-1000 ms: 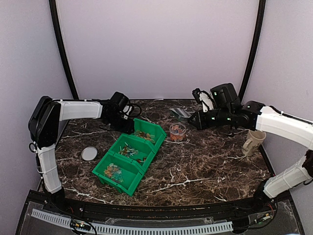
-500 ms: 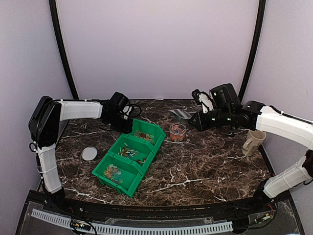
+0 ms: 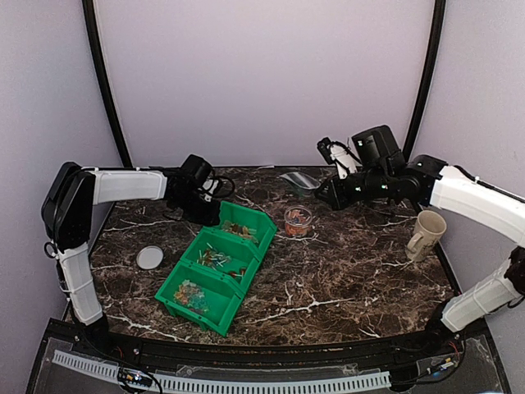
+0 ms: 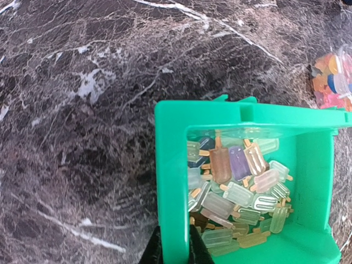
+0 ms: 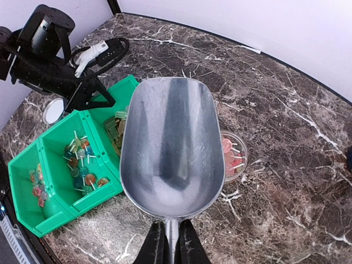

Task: Pack the candies
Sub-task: Pick up the storage box from the center of the board.

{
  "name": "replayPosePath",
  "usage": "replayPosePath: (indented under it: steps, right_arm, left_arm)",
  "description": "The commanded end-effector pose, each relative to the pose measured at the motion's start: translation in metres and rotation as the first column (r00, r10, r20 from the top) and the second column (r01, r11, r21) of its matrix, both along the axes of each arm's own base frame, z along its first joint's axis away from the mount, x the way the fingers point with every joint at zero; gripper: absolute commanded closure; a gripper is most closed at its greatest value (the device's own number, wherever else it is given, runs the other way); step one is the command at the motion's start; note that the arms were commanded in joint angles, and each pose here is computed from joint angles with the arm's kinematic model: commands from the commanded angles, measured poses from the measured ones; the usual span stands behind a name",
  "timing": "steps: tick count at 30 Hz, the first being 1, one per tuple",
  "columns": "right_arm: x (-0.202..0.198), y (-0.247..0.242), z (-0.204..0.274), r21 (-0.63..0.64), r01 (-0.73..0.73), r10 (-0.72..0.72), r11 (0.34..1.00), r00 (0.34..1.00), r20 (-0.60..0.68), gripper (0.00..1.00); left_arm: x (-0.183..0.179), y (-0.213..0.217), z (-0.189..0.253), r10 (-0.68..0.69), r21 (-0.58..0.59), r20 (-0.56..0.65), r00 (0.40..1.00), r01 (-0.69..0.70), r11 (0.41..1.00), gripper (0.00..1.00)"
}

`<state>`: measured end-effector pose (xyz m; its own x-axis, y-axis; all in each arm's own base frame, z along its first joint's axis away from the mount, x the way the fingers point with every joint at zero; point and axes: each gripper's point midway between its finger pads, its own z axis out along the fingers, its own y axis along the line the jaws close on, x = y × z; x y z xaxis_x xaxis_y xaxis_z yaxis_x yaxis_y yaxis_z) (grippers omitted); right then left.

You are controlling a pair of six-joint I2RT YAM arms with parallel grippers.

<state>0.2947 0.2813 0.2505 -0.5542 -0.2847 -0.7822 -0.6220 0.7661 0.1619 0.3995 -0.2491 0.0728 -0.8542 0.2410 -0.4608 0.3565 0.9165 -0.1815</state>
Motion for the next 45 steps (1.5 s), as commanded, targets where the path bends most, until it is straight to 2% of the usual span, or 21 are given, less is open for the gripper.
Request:
replayPosePath:
  steps: [1,11,20,25,34,45]
  right_arm:
    - [-0.002,0.018,0.007,-0.066,-0.098,0.1,0.993,0.994,0.03,1.0]
    - [-0.003,0.039,-0.007,-0.336,-0.175,0.186,0.925,0.983,0.0,1.0]
    - [-0.018,0.067,-0.053,-0.589,-0.29,0.278,0.755,0.954,-0.114,1.0]
    - [-0.021,0.082,-0.066,-0.651,-0.334,0.319,0.682,0.936,-0.146,1.0]
    - [-0.039,0.101,-0.079,-0.674,-0.424,0.417,0.605,0.89,-0.186,1.0]
    - [-0.039,0.105,-0.113,-0.741,-0.437,0.412,0.509,0.88,-0.236,1.0]
  left_arm:
    - [-0.019,-0.002,0.043,-0.016,-0.065,0.034,0.999,0.018,0.998,1.0]
    - [-0.046,0.001,0.057,-0.055,-0.12,0.045,0.997,0.06,0.991,1.0]
    - [-0.046,0.01,0.052,-0.053,-0.08,0.078,0.996,0.059,0.995,1.0]
    - [-0.047,0.009,0.048,-0.063,-0.076,0.075,0.995,0.069,0.995,1.0]
    - [-0.051,0.005,0.044,-0.082,-0.076,0.069,0.994,0.088,0.993,1.0]
    - [-0.059,-0.008,0.046,-0.135,-0.089,0.081,0.988,0.142,0.986,1.0]
